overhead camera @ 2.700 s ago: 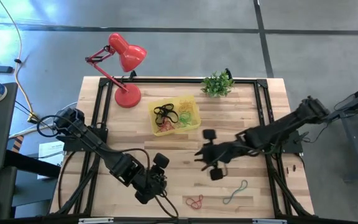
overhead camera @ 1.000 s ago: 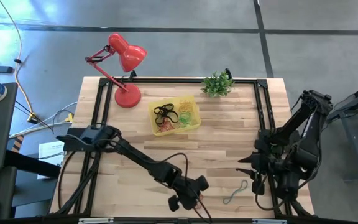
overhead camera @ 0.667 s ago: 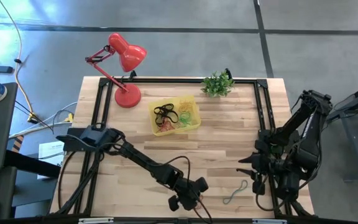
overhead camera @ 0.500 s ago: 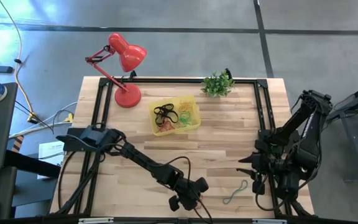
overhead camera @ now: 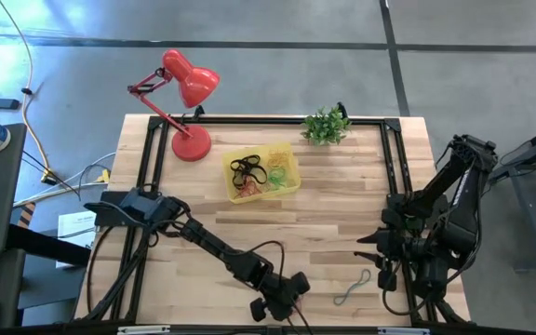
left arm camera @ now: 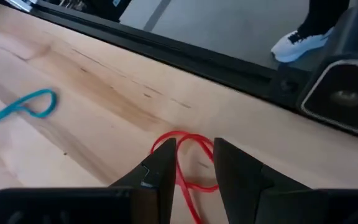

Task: Pick and place rubber bands into bin
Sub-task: Put the red rubber band into the yellow bin

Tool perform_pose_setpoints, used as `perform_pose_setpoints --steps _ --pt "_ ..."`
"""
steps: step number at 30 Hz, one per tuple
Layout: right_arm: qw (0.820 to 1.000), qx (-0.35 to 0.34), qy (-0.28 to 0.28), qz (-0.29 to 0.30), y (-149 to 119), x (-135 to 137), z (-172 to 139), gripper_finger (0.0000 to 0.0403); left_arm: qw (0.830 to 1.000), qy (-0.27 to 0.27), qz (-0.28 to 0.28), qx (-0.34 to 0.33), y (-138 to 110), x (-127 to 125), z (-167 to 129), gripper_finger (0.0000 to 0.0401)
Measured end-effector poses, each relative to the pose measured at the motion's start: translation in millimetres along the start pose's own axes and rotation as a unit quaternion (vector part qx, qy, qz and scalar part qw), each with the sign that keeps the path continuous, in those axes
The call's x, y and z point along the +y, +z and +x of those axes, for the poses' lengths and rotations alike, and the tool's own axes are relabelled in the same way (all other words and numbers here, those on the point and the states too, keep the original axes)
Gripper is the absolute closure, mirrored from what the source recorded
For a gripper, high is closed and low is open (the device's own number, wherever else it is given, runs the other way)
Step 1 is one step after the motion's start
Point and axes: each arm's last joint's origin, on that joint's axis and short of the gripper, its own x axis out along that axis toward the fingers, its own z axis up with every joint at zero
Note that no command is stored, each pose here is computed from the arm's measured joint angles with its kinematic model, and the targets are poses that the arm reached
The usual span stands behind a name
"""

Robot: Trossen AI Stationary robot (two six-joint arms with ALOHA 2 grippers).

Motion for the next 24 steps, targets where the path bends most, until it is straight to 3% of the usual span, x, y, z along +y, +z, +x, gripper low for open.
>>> perform_pose_setpoints --steps 9,24 --pt "1.000 -0.001 -0.001 0.000 0.0 0.0 0.0 0.0277 0.998 0.015 -0.064 0.010 -3.7 5.0 -0.7 0.0304" --pt "1.000 0.000 -0.003 -0.003 -0.1 -0.6 0.1 0.0277 0.994 0.006 -0.098 0.036 -8.2 1.9 -1.0 0.0304"
